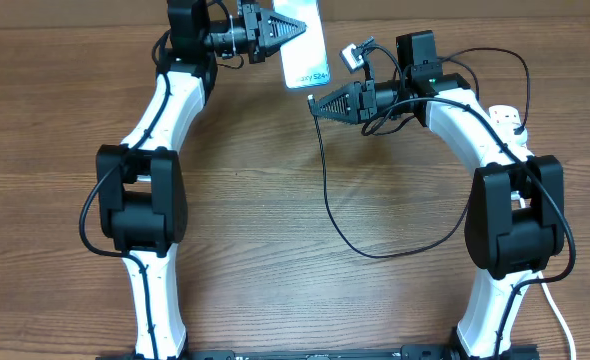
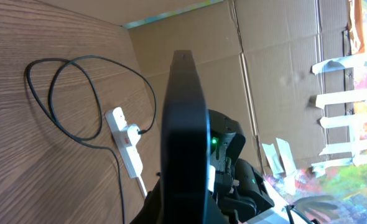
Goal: Plug charger to phone and switch on socket
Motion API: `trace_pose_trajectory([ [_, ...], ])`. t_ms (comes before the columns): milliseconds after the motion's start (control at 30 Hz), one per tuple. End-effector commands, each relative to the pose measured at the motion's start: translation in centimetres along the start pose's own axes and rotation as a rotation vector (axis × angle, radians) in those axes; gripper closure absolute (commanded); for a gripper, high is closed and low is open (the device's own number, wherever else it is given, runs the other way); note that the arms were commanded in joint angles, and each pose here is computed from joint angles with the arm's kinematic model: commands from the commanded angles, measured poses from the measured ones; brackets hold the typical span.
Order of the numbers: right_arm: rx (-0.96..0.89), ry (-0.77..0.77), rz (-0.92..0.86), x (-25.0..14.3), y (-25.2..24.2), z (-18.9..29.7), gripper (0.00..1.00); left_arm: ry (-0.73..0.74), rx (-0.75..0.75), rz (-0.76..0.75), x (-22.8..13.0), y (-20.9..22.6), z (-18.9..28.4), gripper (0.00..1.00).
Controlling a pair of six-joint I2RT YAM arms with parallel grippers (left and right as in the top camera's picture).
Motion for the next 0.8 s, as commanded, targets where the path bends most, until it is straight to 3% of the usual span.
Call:
trace_pose_trajectory([
  [0, 0.009, -0.016, 0.024, 0.7, 1.6, 0.9, 0.96, 0.012, -0.022, -0.042, 0.1, -2.4, -0.4, 0.96],
  [233, 0.026, -0.038, -0.036, 0.3, 1.5, 2.4, 0.96, 0.013, -0.008, -0.070, -0.3, -3.3, -0.2, 0.96],
  [333, 0.023, -0.043, -0.040, 0.4, 1.5, 2.7, 0.96, -0.019, 0.099, -0.004, -0.8, -0.9, 0.5, 0.96],
  [500, 0.067, -0.034, -0.045, 0.3, 1.8, 2.7, 0.96, -0.018, 0.079, 0.063, -0.4, -1.0, 1.8, 0.96],
  [667, 0.083, -0.030, -0.105, -0.4, 2.2, 2.7, 0.96, 0.049, 0.033, 0.006, -1.1, -2.4, 0.8, 0.96],
  [767, -0.038, -0.042, -0.083, -1.3, 3.8, 3.2, 0.96, 0.041, 0.087, -0.058, -2.2, -4.9, 0.6, 0.96],
])
Point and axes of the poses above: each gripper's point midway between its finger pads, its own z axis back along the fingers, its own y axis along the line the jaws close on, x = y × z, the point moved 10 cm from there along z, back along the fingers, and after that the axes turned 2 degrees about -z, right-handed, at the moved point
